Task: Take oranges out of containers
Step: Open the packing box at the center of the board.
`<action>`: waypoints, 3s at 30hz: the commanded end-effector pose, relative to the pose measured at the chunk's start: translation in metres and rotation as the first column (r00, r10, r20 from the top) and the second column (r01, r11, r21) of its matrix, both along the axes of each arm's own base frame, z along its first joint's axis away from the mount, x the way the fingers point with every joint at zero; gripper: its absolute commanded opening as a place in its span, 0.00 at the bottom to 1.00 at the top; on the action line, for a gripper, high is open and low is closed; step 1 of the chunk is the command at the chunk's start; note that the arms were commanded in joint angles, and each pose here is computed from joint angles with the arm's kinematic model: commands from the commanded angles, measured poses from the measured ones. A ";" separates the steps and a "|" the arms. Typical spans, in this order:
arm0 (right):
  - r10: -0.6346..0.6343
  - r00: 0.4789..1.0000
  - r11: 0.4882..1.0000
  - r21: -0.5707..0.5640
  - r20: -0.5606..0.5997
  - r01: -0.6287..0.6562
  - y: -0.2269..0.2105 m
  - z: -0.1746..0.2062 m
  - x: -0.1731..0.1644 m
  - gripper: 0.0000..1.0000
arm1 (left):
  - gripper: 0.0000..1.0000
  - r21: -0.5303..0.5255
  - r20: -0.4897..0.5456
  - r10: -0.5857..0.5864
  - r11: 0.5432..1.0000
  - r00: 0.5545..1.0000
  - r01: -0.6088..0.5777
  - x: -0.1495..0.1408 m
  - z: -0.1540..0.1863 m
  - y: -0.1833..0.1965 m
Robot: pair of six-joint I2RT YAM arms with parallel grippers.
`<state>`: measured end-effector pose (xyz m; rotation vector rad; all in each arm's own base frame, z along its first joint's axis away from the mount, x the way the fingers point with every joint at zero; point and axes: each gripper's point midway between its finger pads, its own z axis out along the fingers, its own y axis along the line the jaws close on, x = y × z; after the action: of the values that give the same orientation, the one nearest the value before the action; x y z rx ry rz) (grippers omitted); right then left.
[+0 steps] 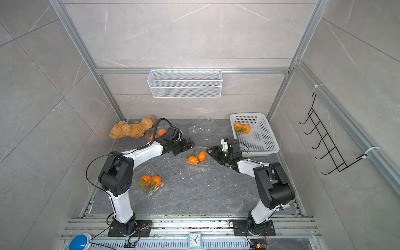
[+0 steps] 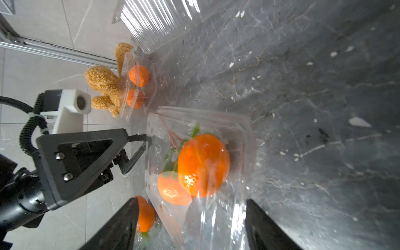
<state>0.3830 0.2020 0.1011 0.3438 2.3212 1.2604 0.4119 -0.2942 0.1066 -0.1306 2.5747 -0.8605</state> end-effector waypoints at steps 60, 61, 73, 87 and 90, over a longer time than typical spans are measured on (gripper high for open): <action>0.034 0.997 0.946 0.319 0.063 -0.053 -0.004 0.009 -0.019 0.26 | 1.00 -0.155 -0.070 -0.016 0.988 0.997 0.005 -0.003 -0.024 -0.023; 0.038 0.997 0.946 0.320 0.066 -0.057 -0.004 0.009 -0.020 0.25 | 0.99 -0.159 -0.072 -0.017 0.987 0.997 0.005 -0.003 -0.024 -0.023; 0.057 0.997 0.938 0.339 0.042 -0.068 0.001 0.001 -0.020 0.20 | 0.99 -0.184 -0.076 -0.014 0.983 0.997 0.000 -0.001 -0.023 -0.028; 0.111 0.992 0.931 0.344 0.053 -0.122 0.017 0.002 -0.027 0.20 | 0.99 -0.201 -0.071 -0.016 0.980 0.997 0.001 0.004 -0.019 -0.032; 0.115 0.992 0.930 0.345 0.054 -0.127 0.018 0.003 -0.029 0.23 | 0.99 -0.200 -0.069 -0.016 0.980 0.997 0.001 0.004 -0.018 -0.032</action>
<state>0.3628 0.2076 0.1021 0.3646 2.1009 1.6822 0.4130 -0.3107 0.0721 -0.2533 2.5839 -1.0543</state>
